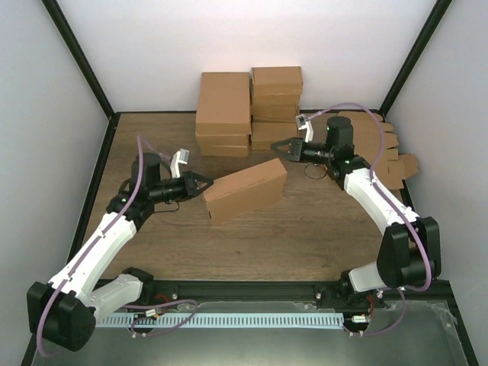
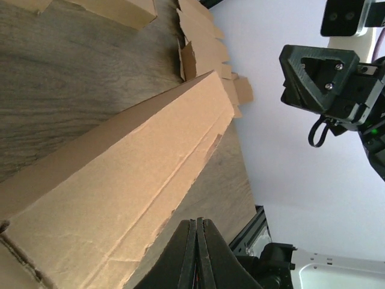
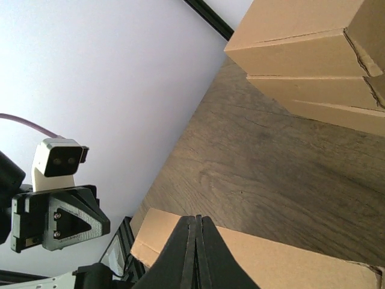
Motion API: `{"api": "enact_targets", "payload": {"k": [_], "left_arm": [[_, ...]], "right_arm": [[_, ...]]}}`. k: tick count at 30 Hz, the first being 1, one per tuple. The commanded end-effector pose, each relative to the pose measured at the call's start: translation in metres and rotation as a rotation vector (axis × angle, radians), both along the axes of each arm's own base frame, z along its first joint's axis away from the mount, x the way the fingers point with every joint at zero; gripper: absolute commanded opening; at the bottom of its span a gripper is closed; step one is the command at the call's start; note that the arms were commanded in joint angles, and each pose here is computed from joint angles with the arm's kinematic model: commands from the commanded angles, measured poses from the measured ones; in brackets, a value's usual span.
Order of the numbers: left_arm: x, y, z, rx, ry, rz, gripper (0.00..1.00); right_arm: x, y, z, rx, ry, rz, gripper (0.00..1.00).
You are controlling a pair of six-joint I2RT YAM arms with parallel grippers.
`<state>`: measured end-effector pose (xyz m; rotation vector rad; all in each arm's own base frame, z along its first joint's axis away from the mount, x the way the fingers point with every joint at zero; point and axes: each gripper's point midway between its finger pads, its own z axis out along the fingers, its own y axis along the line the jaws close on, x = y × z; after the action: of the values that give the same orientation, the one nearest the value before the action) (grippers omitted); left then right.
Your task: Fold the paper box
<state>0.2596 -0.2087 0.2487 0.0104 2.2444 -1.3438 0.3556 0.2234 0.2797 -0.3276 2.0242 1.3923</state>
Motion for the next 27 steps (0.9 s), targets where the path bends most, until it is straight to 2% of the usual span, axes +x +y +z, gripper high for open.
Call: {"api": "enact_targets", "payload": {"k": [1,6,9,13,16,18,21,23,24,27], "left_arm": [[-0.001,0.001,-0.022,0.017,0.025,-0.003,0.04],[-0.003,0.003,-0.061,0.042,0.084,0.013,0.04],[-0.005,0.006,-0.077,0.066,0.113,0.023,0.04],[-0.006,0.008,-0.074,0.085,0.117,0.030,0.04],[-0.003,0.011,-0.049,0.120,0.038,0.024,0.07],[-0.001,0.014,-0.030,0.164,-0.030,0.025,0.23],[0.004,0.021,-0.009,0.260,-0.145,0.014,0.62],[0.007,0.026,-0.002,0.337,-0.203,0.011,0.93],[0.009,0.027,0.001,0.376,-0.237,0.007,0.99],[0.010,0.022,0.011,0.463,-0.371,-0.062,1.00]], "right_arm": [[0.002,-0.001,-0.023,-0.018,0.038,0.002,0.01],[0.008,-0.004,-0.082,-0.063,0.151,-0.036,0.01],[0.008,-0.005,-0.101,-0.081,0.194,-0.043,0.01],[0.007,-0.005,-0.092,-0.080,0.175,-0.039,0.01],[0.007,-0.006,-0.076,-0.086,0.134,-0.042,0.01],[0.008,-0.008,-0.063,-0.093,0.102,-0.047,0.03],[0.006,-0.010,-0.047,-0.109,0.062,-0.056,0.21],[0.004,-0.011,-0.038,-0.117,0.035,-0.060,0.38],[0.003,-0.013,-0.033,-0.124,0.022,-0.066,0.46],[-0.002,-0.016,-0.021,-0.137,-0.022,-0.069,0.69]]}}
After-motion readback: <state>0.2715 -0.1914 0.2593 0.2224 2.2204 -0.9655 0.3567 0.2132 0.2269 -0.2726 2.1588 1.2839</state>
